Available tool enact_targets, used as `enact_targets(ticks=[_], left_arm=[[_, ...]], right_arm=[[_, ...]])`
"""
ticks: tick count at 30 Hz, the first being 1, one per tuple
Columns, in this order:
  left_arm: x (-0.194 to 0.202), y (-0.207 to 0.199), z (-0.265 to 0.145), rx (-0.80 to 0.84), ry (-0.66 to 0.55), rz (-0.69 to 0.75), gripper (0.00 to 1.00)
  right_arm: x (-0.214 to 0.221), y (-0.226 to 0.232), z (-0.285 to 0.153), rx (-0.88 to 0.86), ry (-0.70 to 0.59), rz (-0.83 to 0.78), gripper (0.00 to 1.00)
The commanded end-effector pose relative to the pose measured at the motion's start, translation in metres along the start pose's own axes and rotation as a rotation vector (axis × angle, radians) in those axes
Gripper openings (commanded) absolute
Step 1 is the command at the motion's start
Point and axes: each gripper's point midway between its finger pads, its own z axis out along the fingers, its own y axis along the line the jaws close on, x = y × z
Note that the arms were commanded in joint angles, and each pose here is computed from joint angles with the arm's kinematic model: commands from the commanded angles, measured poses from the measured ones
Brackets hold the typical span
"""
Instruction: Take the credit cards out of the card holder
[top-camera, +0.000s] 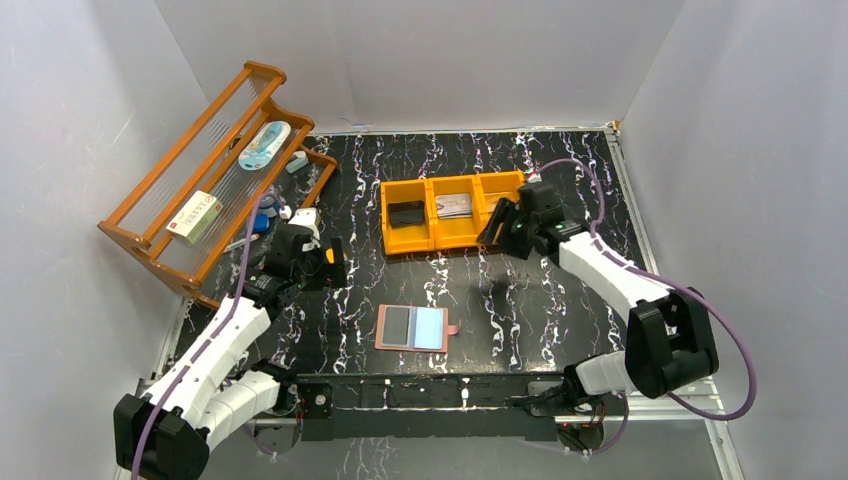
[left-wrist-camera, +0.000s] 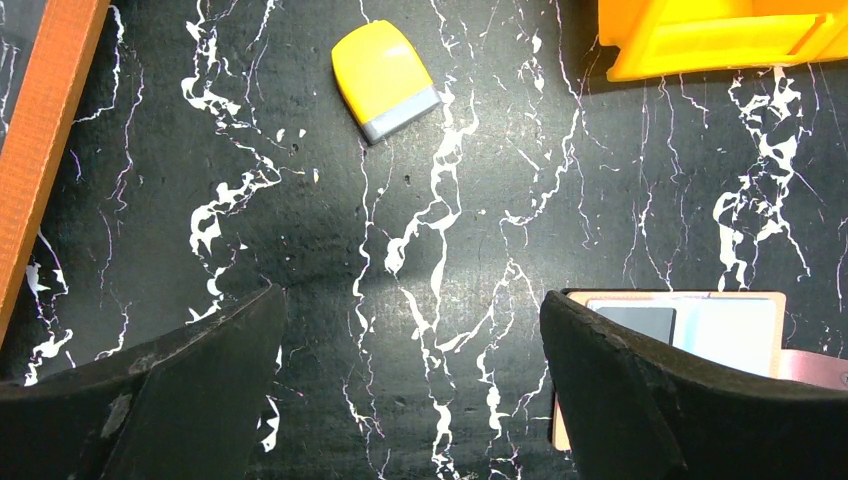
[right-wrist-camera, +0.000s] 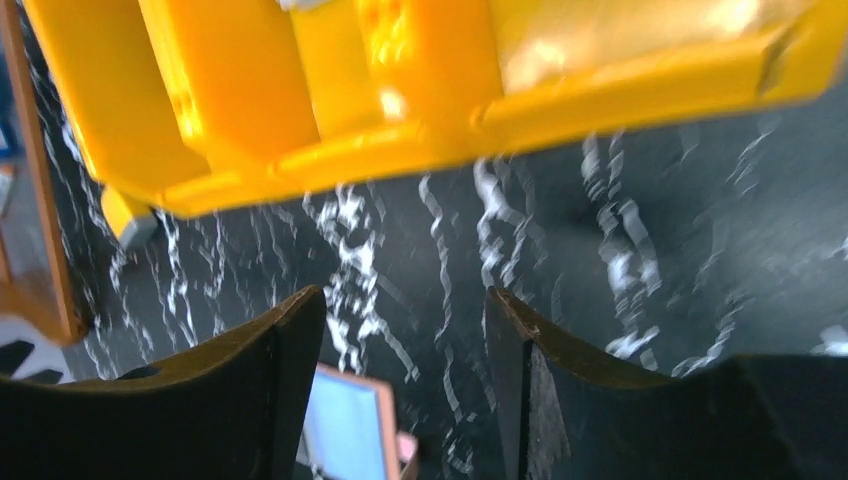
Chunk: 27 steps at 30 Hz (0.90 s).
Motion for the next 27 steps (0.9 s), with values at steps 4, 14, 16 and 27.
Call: enact_targets(ticks=[4, 14, 16, 27], left_arm=[[-0.022, 0.006, -0.015, -0.031, -0.082, -0.016, 0.98], [-0.03, 0.025, -0.026, -0.136, -0.143, -0.071, 0.98], [-0.029, 0.022, -0.025, -0.119, -0.134, -0.066, 0.98], [-0.008, -0.043, -0.024, 0.249, -0.021, -0.06, 0.85]], right_arm=[[0.078, 0.072, -0.028, 0.079, 0.02, -0.084, 0.7], [0.167, 0.126, -0.006, 0.06, 0.1, -0.202, 0.68], [0.181, 0.134, -0.001, 0.021, 0.141, -0.2, 0.66], [0.23, 0.147, 0.004, -0.194, 0.306, -0.103, 0.58]])
